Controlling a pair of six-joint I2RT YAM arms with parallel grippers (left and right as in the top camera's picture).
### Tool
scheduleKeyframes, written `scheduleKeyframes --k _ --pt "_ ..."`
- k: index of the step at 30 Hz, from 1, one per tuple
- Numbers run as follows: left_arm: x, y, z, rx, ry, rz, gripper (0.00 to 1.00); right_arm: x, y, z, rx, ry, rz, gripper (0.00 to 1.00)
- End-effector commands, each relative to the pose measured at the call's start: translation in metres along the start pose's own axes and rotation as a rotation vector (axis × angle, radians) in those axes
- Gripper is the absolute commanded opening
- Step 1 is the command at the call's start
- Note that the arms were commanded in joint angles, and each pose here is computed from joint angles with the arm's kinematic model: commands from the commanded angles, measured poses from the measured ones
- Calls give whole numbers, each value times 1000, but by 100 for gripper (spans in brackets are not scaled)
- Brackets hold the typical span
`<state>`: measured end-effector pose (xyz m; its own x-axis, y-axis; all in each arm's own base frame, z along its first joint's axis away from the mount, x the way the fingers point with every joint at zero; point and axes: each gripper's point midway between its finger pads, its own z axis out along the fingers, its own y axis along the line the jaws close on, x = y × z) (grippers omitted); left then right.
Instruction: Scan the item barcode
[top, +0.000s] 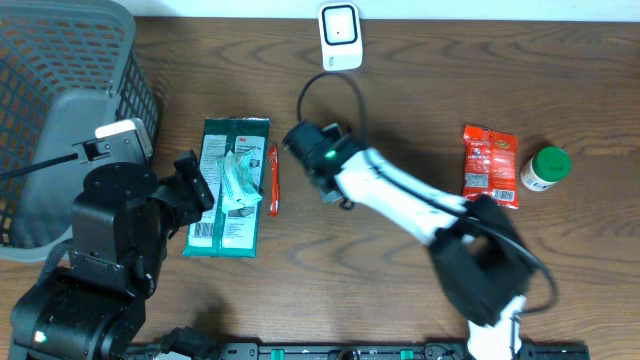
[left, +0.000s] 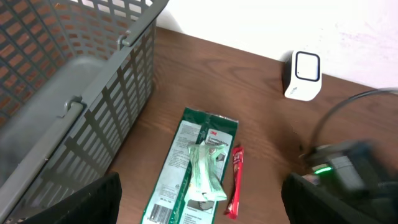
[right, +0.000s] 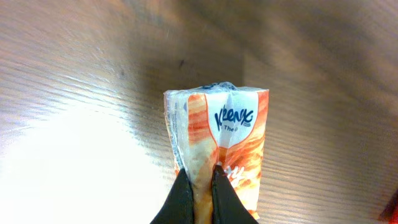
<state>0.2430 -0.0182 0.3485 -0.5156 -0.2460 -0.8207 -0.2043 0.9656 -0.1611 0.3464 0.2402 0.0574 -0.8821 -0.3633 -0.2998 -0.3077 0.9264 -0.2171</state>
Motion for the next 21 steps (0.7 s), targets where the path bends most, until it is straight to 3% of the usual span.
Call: scheduleKeyframes --k 1,14,21 --pt "-2 3 -1 -11 -8 6 82 -16 -4 -61 -283 -68 -9 1" --pt "-2 3 -1 -11 -8 6 82 -5 -74 -183 -1219 -219 52 1" --pt "-2 3 -1 -11 -8 6 82 3 -99 -180 -1285 -273 107 1"
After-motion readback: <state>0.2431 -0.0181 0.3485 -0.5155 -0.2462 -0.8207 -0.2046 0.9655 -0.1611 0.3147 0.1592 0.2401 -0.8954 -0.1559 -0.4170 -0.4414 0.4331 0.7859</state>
